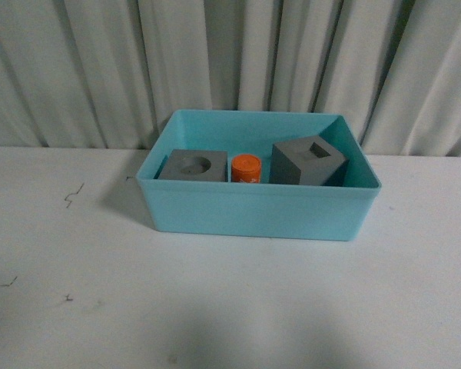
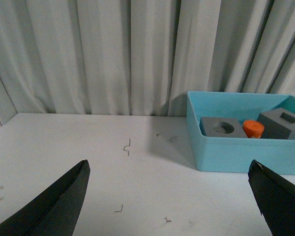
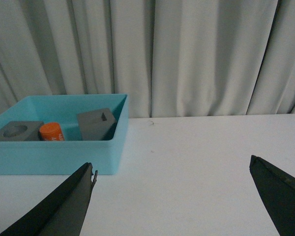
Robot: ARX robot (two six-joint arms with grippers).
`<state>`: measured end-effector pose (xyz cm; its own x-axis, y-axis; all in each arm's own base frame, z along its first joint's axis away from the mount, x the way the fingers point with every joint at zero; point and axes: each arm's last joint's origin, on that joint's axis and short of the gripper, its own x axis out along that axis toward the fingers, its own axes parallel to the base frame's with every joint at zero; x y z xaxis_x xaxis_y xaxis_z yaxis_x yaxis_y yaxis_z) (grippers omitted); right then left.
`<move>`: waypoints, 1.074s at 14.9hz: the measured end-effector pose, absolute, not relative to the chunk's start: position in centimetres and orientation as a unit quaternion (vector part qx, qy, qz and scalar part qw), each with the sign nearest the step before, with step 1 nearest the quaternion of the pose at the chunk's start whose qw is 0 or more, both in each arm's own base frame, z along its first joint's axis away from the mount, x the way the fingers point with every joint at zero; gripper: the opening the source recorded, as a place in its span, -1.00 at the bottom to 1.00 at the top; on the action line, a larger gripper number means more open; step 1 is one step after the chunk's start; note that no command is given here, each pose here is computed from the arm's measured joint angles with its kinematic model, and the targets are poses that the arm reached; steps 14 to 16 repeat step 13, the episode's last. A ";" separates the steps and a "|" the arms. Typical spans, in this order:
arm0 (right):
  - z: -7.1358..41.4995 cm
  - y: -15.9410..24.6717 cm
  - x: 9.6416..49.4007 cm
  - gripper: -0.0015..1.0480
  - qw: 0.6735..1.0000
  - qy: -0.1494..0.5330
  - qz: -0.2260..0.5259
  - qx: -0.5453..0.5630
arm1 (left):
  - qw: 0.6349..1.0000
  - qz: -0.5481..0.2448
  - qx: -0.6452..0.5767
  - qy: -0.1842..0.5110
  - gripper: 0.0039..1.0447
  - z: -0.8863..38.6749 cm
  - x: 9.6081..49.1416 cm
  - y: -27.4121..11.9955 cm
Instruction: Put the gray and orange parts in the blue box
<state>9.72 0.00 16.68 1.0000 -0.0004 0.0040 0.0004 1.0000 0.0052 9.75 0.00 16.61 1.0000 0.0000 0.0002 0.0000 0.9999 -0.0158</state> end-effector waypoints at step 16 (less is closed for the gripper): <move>16.7 0.0 9.7 0.87 1.000 -0.002 0.000 0.003 | 1.000 0.000 -0.008 0.000 0.88 16.6 9.7 0.0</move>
